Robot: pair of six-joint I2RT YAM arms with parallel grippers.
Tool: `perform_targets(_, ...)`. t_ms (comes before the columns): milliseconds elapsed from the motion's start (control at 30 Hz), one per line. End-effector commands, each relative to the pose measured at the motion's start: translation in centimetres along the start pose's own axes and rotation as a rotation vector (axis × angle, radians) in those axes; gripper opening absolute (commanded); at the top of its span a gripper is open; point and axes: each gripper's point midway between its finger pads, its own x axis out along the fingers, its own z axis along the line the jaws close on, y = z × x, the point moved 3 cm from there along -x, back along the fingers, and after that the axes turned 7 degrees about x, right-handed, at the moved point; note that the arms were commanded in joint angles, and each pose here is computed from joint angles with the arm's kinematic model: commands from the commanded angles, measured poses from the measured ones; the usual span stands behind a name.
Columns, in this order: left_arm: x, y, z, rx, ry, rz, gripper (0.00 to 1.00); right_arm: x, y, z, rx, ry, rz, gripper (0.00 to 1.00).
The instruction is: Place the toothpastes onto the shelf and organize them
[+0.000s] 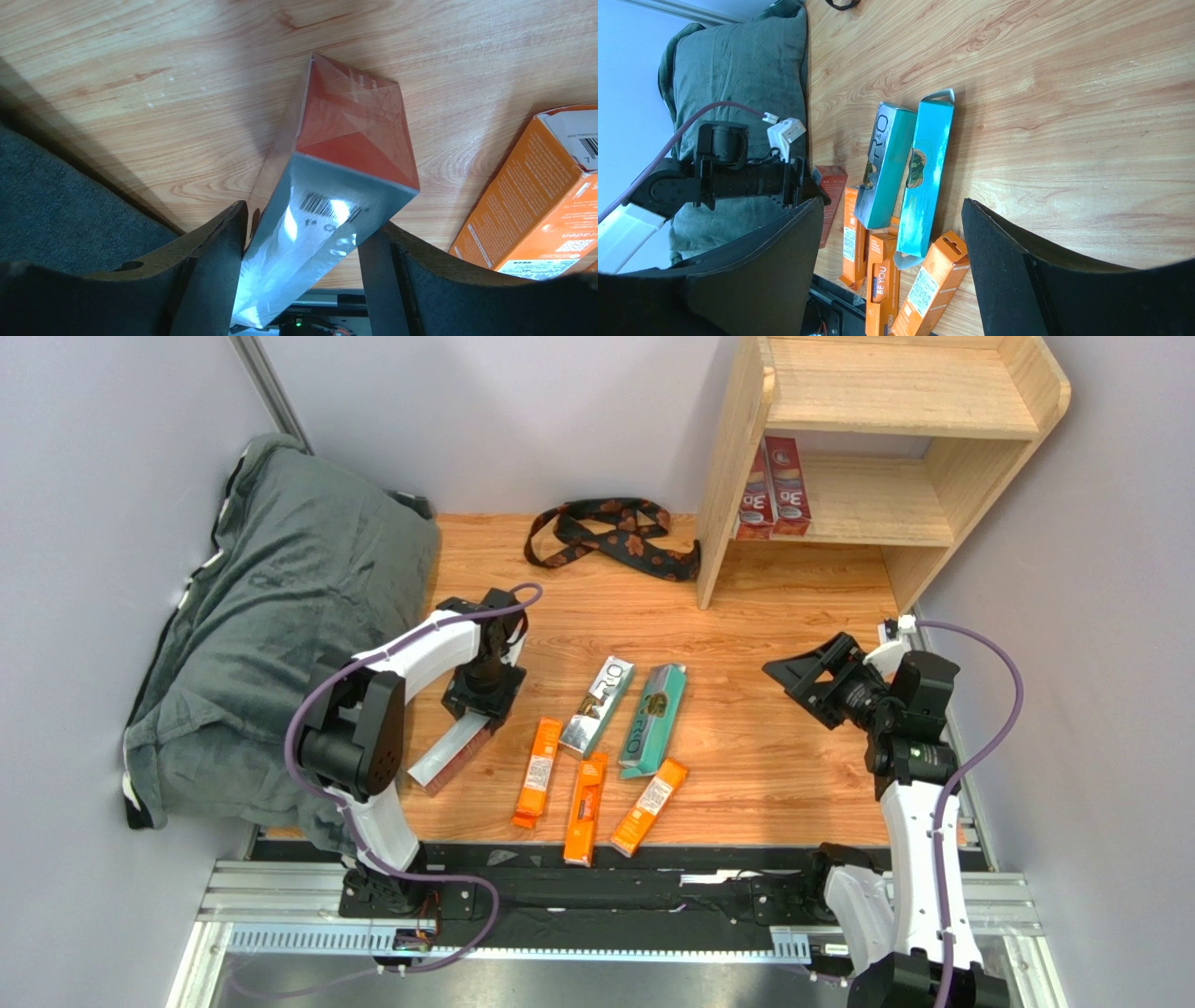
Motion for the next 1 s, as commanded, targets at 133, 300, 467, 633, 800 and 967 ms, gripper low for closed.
perform_targets(133, 0.2, -0.3, -1.3, 0.043, 0.004, 0.039, 0.48, -0.8, 1.2, 0.8, -0.018, -0.044, 0.037, 0.77)
perform_targets(300, -2.2, -1.5, -1.2, 0.029, 0.007, -0.050, 0.43, -0.8, 2.0, 2.2, -0.037, -0.076, 0.071, 0.77)
perform_targets(467, -9.4, -4.7, -1.9, -0.005, 0.113, -0.275, 0.43, -0.6, 3.4, 4.3, -0.078, -0.100, 0.118, 0.77)
perform_targets(633, -18.0, -6.4, -4.4, -0.064, 0.358, -0.540, 0.42, -0.6, 4.3, 7.4, -0.103, -0.176, 0.116, 0.77)
perform_targets(800, -26.4, -7.6, -7.4, -0.201, 0.696, -0.841, 0.41, -1.5, 6.2, 11.2, -0.079, -0.319, 0.086, 0.77)
perform_targets(967, -31.1, -7.1, -9.0, -0.347, 1.017, -1.000, 0.42, -2.3, 9.0, 15.1, -0.088, -0.482, 0.110, 0.78)
